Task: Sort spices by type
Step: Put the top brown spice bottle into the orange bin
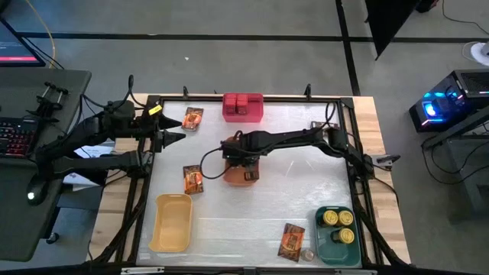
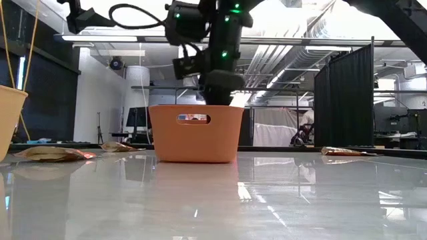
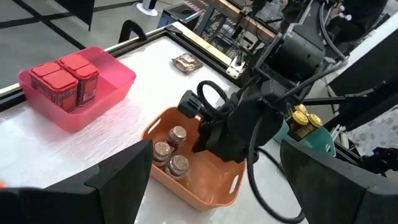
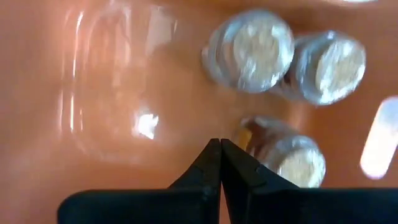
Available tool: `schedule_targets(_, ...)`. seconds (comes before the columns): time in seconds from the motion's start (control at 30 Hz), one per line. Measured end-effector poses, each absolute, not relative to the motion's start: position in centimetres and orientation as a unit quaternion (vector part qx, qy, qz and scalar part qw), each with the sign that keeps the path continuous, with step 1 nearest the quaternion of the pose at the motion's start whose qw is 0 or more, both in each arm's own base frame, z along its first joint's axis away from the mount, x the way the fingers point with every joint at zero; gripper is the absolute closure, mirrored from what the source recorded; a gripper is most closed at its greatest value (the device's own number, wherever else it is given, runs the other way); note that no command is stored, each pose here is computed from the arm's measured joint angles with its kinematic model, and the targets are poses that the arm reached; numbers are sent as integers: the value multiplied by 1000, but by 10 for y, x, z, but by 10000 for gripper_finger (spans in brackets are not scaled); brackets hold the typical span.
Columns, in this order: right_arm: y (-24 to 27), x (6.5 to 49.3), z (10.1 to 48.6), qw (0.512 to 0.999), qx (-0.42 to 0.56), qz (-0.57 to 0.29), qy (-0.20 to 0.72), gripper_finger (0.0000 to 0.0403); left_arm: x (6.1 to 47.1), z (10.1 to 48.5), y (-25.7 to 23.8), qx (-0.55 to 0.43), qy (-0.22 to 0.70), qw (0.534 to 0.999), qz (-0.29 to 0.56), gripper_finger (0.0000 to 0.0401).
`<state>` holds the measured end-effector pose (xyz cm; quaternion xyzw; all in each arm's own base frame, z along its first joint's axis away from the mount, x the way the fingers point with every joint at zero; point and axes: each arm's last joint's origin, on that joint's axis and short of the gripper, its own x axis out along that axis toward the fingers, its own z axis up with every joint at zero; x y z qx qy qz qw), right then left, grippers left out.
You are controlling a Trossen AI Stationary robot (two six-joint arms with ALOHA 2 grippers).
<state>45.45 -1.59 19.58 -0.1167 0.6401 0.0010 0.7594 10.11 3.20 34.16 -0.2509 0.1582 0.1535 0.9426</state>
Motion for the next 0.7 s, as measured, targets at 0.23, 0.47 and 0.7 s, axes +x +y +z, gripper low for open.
schedule_targets(0.23,-34,447,197,741,-104,-7,663,403,101,342,32,-245,159,944,154,64)
schedule_targets(0.47,-40,441,197,721,-110,-3,684,403,101,342,32,-241,159,945,154,64)
schedule_targets(0.7,-40,441,197,716,-127,5,686,403,101,342,32,-241,159,945,155,64)
